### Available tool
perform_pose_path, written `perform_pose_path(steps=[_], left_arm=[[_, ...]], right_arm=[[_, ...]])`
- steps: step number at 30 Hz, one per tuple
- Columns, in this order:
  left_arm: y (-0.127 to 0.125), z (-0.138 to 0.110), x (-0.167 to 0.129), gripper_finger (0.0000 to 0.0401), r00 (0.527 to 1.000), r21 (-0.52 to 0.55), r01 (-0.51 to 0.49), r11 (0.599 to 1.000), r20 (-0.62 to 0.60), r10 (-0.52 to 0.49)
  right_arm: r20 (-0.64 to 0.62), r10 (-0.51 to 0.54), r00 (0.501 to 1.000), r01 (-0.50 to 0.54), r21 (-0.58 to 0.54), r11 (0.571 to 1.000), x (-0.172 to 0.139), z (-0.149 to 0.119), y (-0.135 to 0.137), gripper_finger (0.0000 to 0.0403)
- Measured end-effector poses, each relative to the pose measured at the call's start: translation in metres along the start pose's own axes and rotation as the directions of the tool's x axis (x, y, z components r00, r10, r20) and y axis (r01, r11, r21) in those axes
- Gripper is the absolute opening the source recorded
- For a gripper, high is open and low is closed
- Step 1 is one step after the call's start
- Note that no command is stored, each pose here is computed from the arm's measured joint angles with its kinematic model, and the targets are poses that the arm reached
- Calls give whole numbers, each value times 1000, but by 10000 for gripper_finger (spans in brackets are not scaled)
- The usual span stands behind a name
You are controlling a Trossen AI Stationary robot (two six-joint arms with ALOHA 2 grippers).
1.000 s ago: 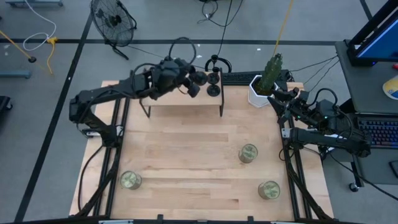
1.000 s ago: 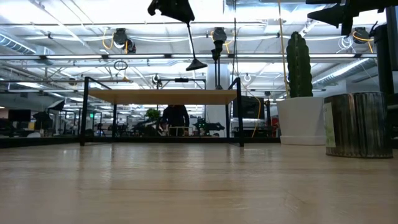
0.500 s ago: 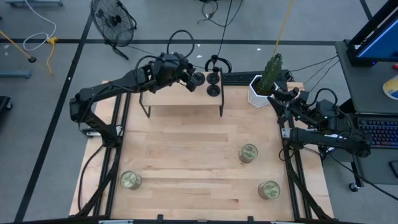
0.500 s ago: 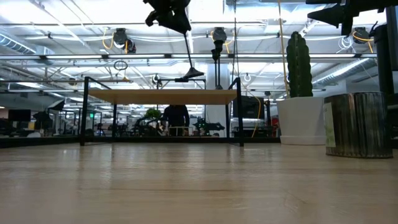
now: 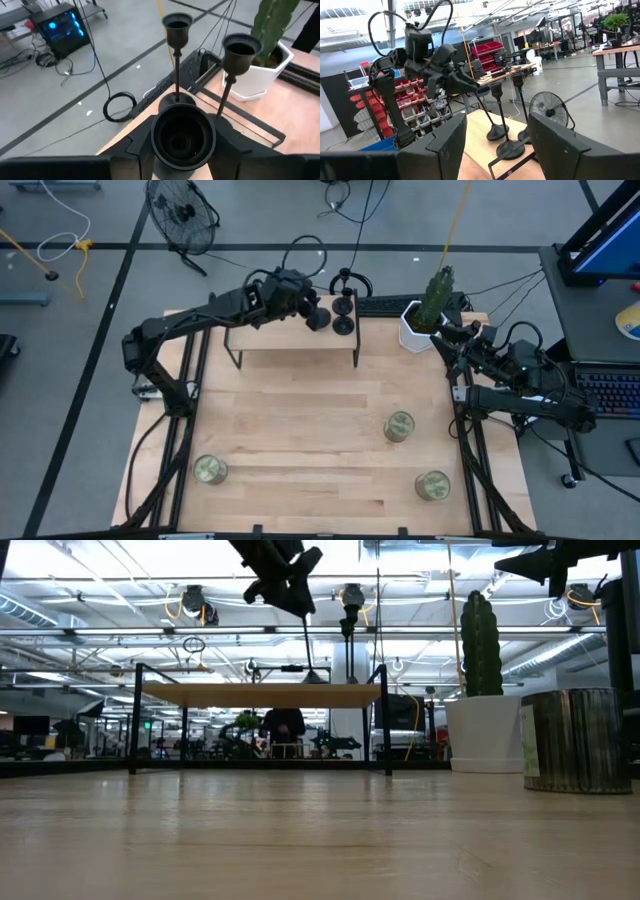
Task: Pick & Place candle stick holders
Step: Put the candle holder on the shelf
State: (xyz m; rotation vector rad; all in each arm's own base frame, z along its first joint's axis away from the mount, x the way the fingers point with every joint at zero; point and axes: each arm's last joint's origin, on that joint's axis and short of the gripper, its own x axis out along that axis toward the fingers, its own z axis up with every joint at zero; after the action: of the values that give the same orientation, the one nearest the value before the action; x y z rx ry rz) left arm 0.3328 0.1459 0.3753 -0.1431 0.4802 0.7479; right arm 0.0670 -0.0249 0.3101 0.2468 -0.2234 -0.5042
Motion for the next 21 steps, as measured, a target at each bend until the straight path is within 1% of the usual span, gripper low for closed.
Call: perform_pose_path(steps=[3, 6, 9, 15, 21], left_arm=[[1, -1, 4, 151, 1000, -2, -4, 1000, -5, 4], [0, -3, 12, 139, 1000, 4, -8, 1000, -14, 8], [1, -2, 13, 133, 1000, -3, 9, 1000, -9, -9], [4, 0, 14, 157, 1000, -9, 2, 1000, 8, -2], [10, 1, 16, 163, 1000, -18, -8, 1000, 10, 8]], right_arm=[[0, 0, 1000, 0, 0, 1000, 0, 0, 0, 208], [0, 0, 1000, 0, 0, 1000, 0, 0, 0, 208], [0, 0, 1000, 0, 0, 1000, 0, 0, 0, 208], [0, 0, 1000, 0, 0, 1000, 0, 0, 0, 208], [0, 0, 1000, 0, 0, 1000, 0, 0, 0, 208]])
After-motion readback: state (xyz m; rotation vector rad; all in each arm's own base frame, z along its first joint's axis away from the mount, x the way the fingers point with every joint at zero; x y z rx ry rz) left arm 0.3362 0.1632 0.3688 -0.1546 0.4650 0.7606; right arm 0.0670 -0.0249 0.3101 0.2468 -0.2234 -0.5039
